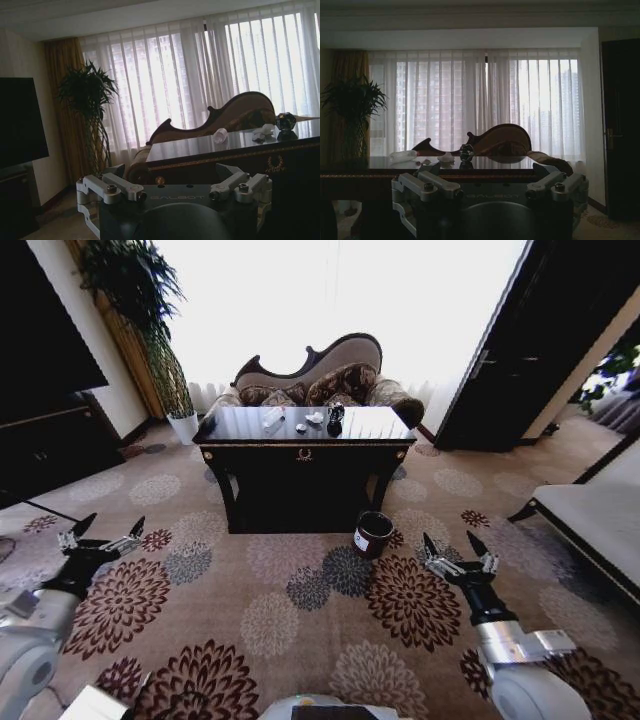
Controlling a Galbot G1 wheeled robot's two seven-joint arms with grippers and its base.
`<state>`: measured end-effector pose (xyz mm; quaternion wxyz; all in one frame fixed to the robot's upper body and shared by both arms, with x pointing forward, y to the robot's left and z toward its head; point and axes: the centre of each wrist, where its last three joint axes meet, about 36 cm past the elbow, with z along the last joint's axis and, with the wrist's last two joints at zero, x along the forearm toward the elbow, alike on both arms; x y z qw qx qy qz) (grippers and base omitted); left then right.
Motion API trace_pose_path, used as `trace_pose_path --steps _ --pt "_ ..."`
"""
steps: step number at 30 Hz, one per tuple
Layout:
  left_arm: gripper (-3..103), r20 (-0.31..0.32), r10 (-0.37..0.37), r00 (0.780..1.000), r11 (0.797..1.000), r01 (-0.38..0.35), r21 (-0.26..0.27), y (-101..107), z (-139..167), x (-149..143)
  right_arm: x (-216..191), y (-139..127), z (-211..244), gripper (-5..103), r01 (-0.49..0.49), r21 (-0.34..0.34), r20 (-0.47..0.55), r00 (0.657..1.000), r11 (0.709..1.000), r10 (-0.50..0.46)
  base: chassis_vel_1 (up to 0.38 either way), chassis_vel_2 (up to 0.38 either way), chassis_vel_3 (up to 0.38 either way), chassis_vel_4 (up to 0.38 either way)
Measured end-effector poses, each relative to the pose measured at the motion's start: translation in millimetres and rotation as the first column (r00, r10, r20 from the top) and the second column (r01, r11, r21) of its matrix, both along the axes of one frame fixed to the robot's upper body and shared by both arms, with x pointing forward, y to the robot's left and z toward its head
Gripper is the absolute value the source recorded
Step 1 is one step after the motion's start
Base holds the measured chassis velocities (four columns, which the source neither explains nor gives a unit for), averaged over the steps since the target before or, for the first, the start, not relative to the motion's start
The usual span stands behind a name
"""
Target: Move to the front of the table and place the trash on the table into the trash bin.
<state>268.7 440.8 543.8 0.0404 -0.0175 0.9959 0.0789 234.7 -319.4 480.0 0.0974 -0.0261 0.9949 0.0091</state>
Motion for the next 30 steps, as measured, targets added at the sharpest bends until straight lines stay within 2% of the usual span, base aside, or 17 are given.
trace_pose_path --steps 30 --pt "100 -0.001 -0.005 1.0 1.0 0.004 -0.01 -2.7 -1.9 -1.8 -2.6 3.0 -1.1 100 0.005 0.018 0.012 1.0 1.0 -0.006 -0.013 0.014 0.012 -0.014"
